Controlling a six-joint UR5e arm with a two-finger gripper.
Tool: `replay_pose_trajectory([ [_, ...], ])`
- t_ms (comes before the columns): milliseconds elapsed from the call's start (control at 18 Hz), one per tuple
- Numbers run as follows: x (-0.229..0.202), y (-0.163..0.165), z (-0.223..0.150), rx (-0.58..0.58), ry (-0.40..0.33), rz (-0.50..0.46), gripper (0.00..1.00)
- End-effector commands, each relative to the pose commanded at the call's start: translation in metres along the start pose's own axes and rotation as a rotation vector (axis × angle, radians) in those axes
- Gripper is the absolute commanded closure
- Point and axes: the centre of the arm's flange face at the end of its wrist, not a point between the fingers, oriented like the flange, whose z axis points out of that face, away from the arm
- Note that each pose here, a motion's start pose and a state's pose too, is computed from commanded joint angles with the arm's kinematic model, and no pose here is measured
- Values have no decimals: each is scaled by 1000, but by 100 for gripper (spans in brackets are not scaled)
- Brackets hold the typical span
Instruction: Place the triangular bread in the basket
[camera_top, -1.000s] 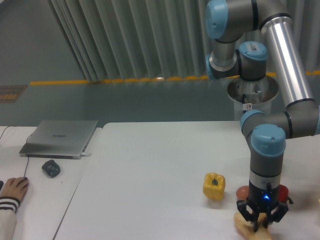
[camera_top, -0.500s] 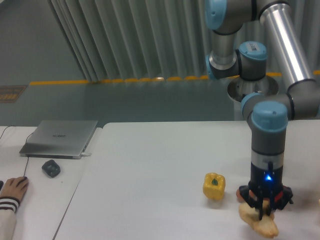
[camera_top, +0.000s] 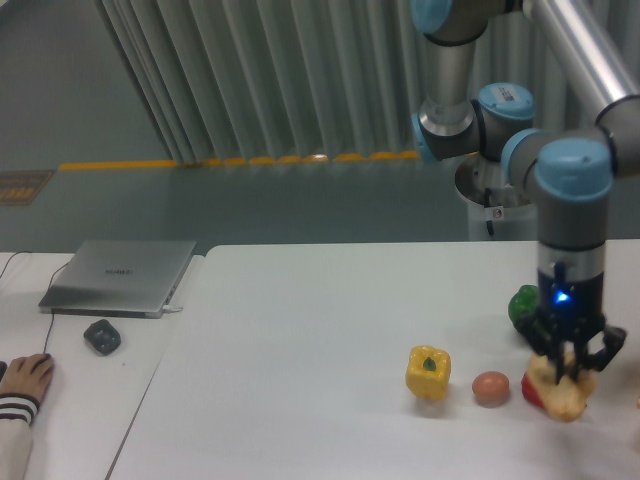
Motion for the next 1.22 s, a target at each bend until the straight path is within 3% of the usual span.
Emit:
replay_pose_trajectory([
  [222, -27, 35, -6, -35, -3, 215, 100],
  [444, -50, 73, 4, -118, -15, 350, 99],
  [611, -66, 102, 10, -207, -9, 452, 91],
  [1000, -93, 137, 31, -217, 0, 408, 91],
  [1111, -100, 151, 40, -224, 10, 388, 81],
  [1222, -104, 157, 43, -225, 14, 377, 52],
])
